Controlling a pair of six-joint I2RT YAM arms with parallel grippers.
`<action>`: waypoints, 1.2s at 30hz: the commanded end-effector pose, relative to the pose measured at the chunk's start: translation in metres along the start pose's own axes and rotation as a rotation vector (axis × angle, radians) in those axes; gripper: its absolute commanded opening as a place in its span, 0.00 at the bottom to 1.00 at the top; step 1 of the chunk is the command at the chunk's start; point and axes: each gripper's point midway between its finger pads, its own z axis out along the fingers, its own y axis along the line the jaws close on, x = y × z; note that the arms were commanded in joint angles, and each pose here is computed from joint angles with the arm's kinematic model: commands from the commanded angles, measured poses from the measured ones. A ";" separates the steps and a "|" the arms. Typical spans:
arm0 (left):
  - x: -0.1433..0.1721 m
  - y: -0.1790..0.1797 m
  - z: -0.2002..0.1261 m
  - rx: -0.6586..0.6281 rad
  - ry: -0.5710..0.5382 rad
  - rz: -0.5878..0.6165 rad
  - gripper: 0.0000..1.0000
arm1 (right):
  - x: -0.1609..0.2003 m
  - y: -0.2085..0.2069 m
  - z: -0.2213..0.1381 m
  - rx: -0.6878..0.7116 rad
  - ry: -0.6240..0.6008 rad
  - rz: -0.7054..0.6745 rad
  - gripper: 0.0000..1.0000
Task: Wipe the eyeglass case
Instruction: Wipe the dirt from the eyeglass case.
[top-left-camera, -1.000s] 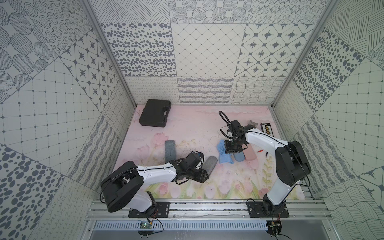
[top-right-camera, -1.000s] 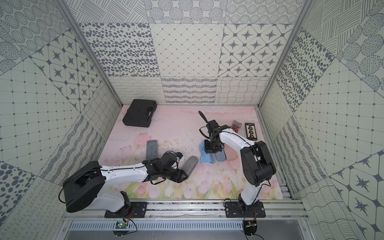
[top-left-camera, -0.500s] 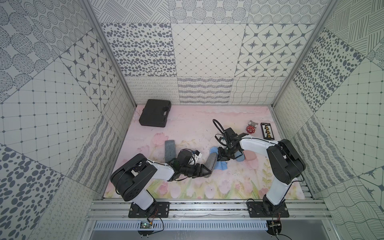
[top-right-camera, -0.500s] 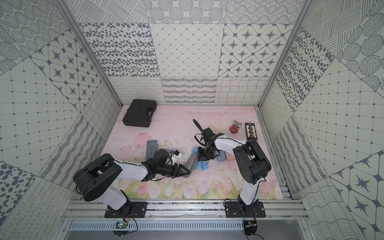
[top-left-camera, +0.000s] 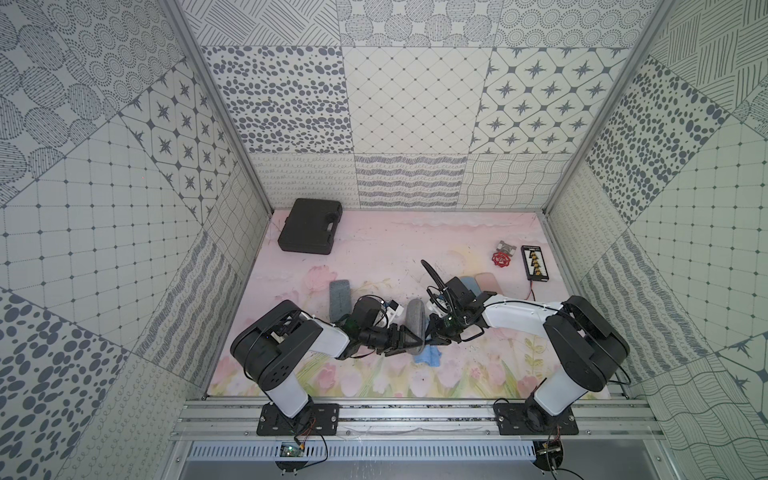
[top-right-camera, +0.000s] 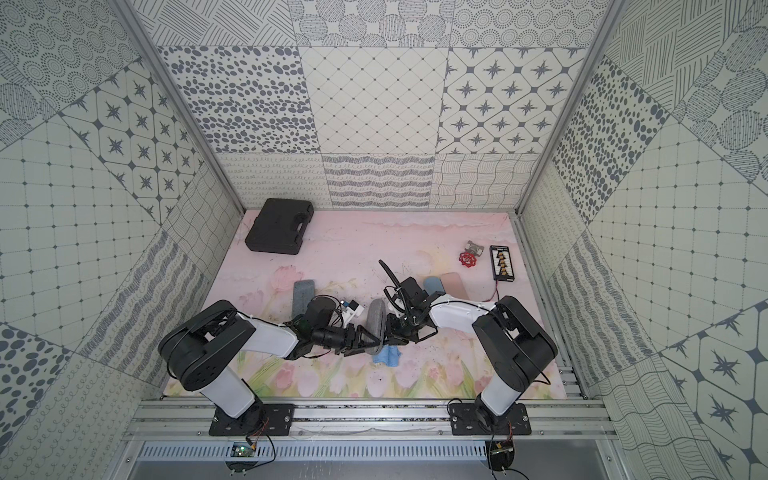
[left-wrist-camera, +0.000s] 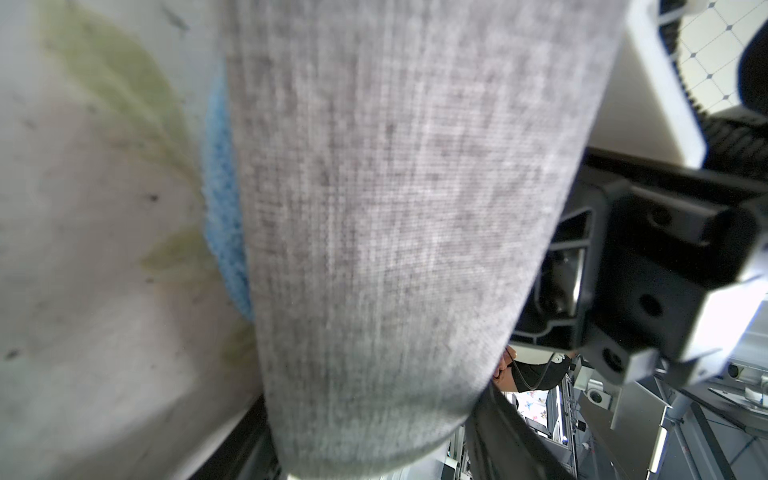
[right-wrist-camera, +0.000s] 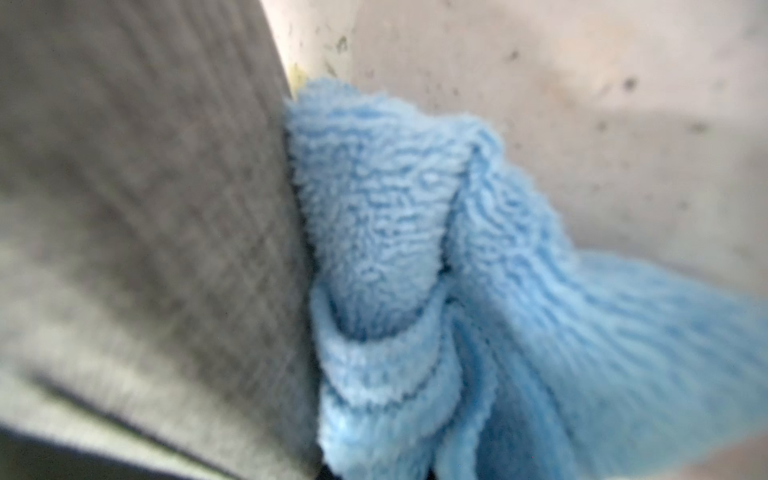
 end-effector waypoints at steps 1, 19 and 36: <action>0.011 0.042 -0.004 -0.189 0.001 -0.109 0.00 | -0.020 0.095 -0.055 -0.335 -0.084 -0.175 0.00; 0.013 0.046 -0.043 -0.584 -0.018 0.113 0.00 | -0.032 0.057 -0.054 0.093 -0.121 -0.180 0.00; 0.018 0.042 -0.032 -0.632 -0.014 0.197 0.00 | -0.071 0.015 -0.085 0.514 -0.189 -0.287 0.00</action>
